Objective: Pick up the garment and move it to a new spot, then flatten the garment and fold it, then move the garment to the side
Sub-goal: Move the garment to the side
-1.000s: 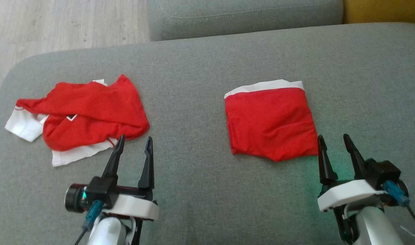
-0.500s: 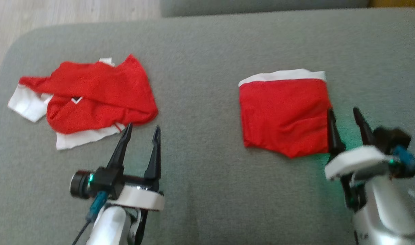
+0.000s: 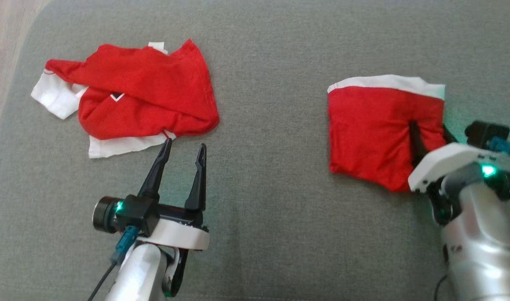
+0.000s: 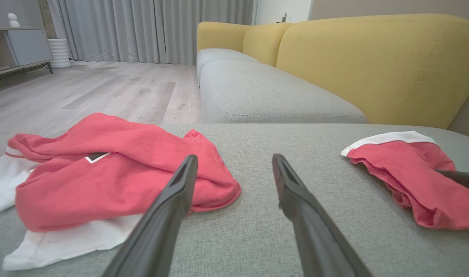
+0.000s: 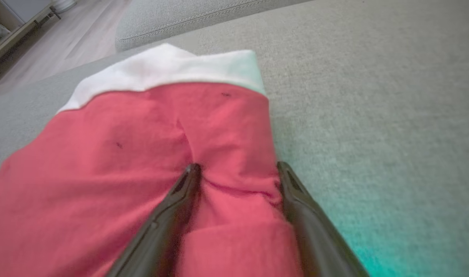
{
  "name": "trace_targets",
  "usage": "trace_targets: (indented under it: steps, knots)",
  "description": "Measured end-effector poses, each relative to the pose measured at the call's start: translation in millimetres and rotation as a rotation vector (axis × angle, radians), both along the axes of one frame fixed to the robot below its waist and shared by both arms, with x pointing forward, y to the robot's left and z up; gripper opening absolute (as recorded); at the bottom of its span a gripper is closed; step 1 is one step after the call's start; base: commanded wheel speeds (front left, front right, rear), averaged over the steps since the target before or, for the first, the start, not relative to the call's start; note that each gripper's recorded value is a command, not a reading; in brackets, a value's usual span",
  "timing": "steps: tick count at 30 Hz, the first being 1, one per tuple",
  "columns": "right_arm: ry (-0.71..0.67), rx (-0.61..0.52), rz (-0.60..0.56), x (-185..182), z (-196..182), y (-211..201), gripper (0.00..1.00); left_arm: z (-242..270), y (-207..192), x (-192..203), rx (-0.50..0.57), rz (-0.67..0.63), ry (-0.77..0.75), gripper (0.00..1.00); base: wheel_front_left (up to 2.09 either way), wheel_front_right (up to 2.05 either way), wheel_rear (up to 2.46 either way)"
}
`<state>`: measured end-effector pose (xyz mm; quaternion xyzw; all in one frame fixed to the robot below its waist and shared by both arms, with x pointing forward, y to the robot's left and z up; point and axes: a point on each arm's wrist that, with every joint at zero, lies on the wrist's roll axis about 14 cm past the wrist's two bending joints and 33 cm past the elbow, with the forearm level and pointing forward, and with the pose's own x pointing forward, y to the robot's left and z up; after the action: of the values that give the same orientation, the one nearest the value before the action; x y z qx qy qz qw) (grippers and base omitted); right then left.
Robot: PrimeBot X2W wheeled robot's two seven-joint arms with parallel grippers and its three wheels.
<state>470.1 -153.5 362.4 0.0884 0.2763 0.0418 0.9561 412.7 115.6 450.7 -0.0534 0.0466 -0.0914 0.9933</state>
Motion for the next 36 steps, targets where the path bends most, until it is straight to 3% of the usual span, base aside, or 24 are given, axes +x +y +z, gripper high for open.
trace_targets:
  steps: [1,2,9,15,19,27,36]
  knots:
    - [0.003,0.007,0.003,2.7,-0.1,2.2,0.6,-0.8,0.7,0.2,0.001,0.002,0.002,1.0,0.0,0.0,0.0]
    - [0.005,0.008,0.01,4.6,-0.1,4.0,0.0,-1.1,1.7,0.5,0.002,0.006,0.003,1.0,0.0,0.0,0.0]
    - [-0.027,-0.055,0.087,0.7,8.0,5.4,0.0,4.9,-2.6,2.7,-0.001,-0.003,-0.014,1.0,0.0,0.0,0.0]
    - [-0.106,-0.241,0.199,-2.3,32.1,-17.6,0.0,13.6,-17.3,6.9,-0.012,-0.041,-0.041,1.0,0.0,0.0,0.0]
    - [-0.129,-0.446,0.273,-3.0,49.5,-59.9,0.0,15.5,-25.8,9.5,-0.018,-0.064,-0.048,1.0,0.0,0.0,0.0]
    - [-0.015,-0.674,0.232,-3.7,53.5,-161.1,0.0,-5.6,-25.2,16.9,-0.019,-0.067,0.001,1.0,0.0,0.0,0.0]
    - [0.057,-0.767,0.091,10.1,60.6,-234.8,0.0,-13.3,-20.4,34.1,-0.011,-0.061,0.005,1.0,0.0,0.0,0.0]
